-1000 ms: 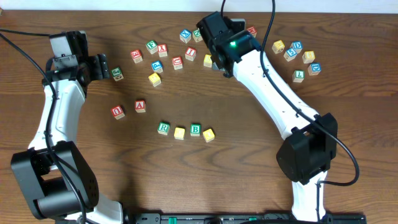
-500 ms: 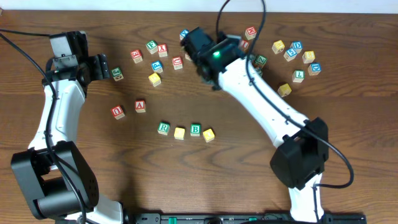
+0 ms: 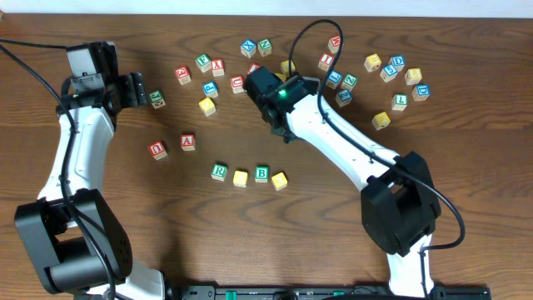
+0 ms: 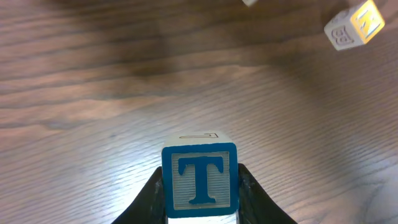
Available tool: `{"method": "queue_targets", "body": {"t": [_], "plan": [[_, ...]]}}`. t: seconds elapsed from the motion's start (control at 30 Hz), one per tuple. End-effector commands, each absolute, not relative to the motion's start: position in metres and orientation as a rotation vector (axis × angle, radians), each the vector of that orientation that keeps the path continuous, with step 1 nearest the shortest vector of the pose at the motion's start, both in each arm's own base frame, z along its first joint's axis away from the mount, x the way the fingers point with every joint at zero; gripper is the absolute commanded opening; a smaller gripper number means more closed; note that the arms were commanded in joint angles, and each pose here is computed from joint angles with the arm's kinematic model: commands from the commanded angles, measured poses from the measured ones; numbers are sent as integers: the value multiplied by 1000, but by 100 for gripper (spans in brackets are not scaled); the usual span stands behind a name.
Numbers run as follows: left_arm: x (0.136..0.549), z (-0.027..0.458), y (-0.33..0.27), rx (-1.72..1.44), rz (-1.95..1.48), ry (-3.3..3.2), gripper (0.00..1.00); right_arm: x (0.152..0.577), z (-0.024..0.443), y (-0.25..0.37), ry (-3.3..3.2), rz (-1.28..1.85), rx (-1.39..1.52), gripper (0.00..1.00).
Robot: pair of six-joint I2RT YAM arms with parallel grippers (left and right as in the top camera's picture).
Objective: Spell out ROBOT
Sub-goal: 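Carry the blue T block toward the right end of the row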
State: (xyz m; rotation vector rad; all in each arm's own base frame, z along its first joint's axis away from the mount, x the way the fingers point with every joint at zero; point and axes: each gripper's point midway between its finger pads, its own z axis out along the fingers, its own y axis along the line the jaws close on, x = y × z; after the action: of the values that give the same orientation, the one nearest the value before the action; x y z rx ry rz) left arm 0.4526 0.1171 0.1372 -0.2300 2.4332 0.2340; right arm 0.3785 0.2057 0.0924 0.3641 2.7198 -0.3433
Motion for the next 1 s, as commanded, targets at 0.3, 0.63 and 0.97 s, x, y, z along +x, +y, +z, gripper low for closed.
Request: {"method": "queue_targets", "body": {"t": [0.3, 0.63, 0.97], "plan": [[451, 135, 119, -228, 241, 2441, 91, 365, 74, 202, 2757, -334, 377, 16], [451, 135, 119, -228, 241, 2441, 91, 338, 61, 203, 2776, -193, 368, 19], [451, 135, 118, -228, 240, 2442, 91, 313, 66, 195, 2771, -160, 341, 23]]}}
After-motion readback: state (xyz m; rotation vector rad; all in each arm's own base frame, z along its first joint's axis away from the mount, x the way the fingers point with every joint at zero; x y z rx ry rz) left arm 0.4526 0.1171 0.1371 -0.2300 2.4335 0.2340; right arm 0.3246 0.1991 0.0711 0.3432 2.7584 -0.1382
